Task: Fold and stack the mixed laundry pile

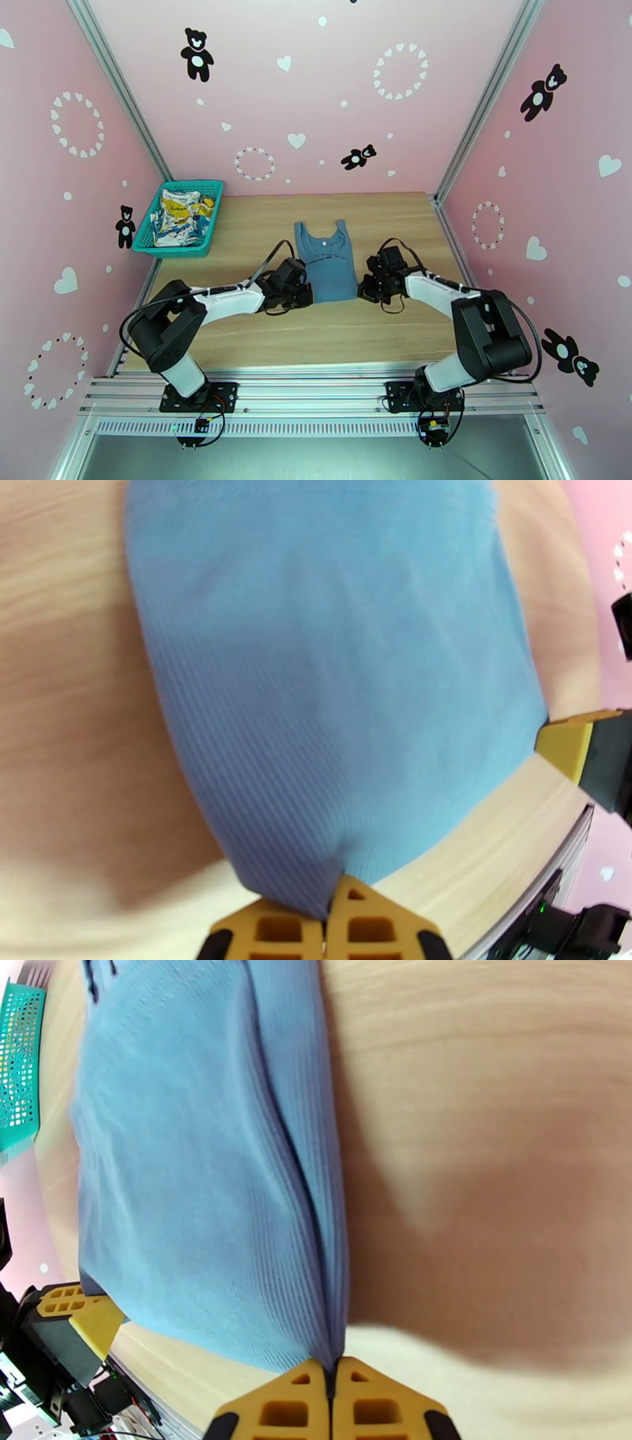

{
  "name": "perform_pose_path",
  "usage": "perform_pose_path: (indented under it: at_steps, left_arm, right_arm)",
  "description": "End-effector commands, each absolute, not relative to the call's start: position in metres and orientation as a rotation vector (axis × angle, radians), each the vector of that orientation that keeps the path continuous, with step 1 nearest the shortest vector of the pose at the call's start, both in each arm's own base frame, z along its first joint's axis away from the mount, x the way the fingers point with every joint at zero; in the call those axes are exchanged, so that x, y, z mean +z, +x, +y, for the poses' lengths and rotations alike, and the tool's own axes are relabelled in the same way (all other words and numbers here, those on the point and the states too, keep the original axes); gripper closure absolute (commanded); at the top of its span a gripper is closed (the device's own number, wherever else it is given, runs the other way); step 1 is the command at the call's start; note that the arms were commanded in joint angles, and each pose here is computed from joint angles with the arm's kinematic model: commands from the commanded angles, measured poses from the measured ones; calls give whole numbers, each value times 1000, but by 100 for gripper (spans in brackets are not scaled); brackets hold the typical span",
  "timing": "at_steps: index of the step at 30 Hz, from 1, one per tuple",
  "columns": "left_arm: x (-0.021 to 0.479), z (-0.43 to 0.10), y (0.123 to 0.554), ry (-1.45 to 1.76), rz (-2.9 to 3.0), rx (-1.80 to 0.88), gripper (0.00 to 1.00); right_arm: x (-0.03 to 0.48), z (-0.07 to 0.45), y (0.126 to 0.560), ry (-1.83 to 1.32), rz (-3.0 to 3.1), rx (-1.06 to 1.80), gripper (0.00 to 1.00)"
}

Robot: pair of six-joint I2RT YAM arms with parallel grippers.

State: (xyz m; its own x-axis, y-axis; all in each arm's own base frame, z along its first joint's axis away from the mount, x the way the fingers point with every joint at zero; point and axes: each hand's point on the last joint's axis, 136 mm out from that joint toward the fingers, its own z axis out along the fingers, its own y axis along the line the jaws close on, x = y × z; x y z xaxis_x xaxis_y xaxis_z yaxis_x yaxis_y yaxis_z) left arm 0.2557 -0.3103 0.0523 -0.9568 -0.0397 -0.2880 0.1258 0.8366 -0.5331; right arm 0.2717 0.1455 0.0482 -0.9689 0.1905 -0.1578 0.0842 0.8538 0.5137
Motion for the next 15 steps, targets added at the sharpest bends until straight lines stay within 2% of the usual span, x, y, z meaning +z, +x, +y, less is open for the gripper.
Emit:
perform_pose_path:
  at_steps: [1, 7, 15]
  left_arm:
    - [66, -302, 240, 107, 2752, -790, 100]
    - [115, -299, 262, 109, 2677, -777, 100]
    - [160, -298, 331, 31, 2561, -917, 100]
  right_arm:
    - [59, 131, 250, 210, 2862, 673, 100]
    - [105, 125, 262, 192, 2808, 615, 100]
    - [169, 136, 335, 136, 2700, 565, 100]
